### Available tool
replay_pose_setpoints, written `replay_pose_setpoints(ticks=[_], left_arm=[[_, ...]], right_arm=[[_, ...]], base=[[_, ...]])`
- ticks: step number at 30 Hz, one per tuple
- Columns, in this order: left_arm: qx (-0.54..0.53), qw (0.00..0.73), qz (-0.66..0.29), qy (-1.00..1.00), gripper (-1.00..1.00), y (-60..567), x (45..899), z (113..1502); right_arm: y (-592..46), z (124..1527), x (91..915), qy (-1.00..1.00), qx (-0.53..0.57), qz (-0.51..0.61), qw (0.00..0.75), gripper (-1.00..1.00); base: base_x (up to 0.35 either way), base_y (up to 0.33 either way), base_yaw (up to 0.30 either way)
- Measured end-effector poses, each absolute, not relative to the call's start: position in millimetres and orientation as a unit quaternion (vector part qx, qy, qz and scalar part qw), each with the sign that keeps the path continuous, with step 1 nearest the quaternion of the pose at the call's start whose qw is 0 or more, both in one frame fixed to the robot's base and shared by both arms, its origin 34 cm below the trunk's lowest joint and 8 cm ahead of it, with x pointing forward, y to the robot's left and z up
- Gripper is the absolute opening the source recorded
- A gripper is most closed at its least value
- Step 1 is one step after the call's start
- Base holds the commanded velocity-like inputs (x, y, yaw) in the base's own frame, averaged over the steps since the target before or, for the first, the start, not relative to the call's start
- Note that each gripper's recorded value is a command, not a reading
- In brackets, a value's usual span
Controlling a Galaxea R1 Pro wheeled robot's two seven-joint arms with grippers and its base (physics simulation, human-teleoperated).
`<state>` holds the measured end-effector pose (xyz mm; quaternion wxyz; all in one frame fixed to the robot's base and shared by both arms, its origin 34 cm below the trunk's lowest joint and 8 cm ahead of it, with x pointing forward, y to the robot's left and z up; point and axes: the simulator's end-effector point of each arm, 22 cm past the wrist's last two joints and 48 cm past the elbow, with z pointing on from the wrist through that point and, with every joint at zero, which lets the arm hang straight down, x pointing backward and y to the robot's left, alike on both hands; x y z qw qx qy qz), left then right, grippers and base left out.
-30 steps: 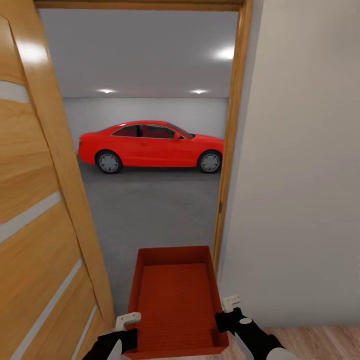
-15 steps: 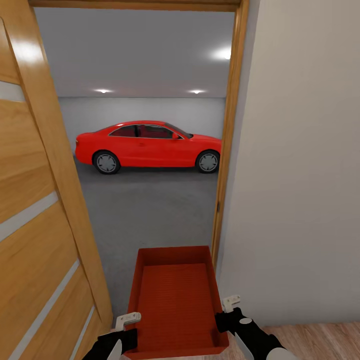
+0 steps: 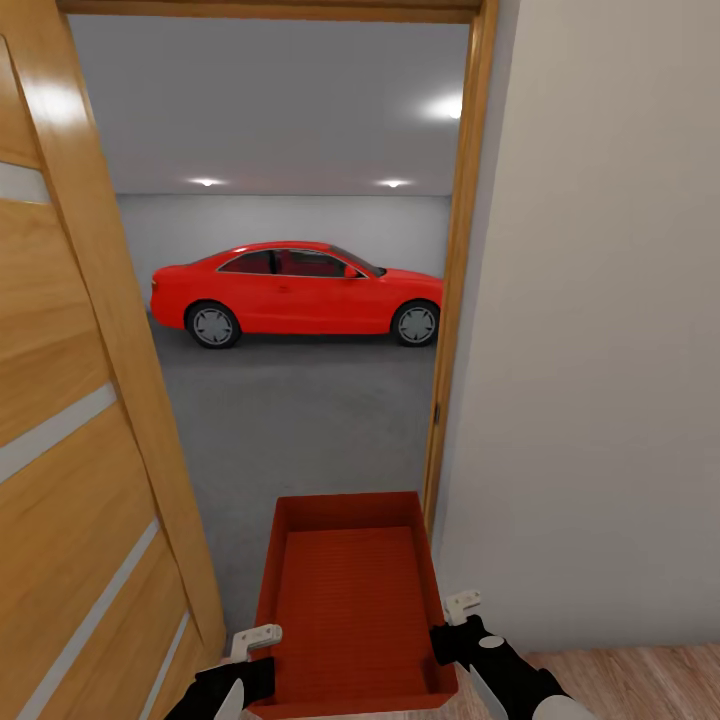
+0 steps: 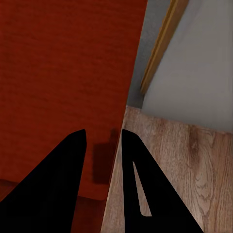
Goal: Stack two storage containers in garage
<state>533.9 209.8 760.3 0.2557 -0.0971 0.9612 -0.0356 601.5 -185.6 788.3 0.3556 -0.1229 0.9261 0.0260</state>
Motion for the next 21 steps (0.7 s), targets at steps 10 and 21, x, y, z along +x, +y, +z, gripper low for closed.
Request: replay_pose_setpoints(ticks=[10,21], left_arm=[[-0.097,0.256,-0.036,0.961,-1.00,209.8,533.9,760.3],[-0.097,0.252,-0.035,0.962,-1.00,209.8,532.0,757.0]], right_arm=[[-185.6,788.3,601.5,0.926,-0.123,0.026,0.356,-1.00],[-185.6,784.4,599.8,0.928,-0.123,0.026,0.352,-1.00]], base=[[0.000,0.000,0.000],[0.000,0.000,0.000]])
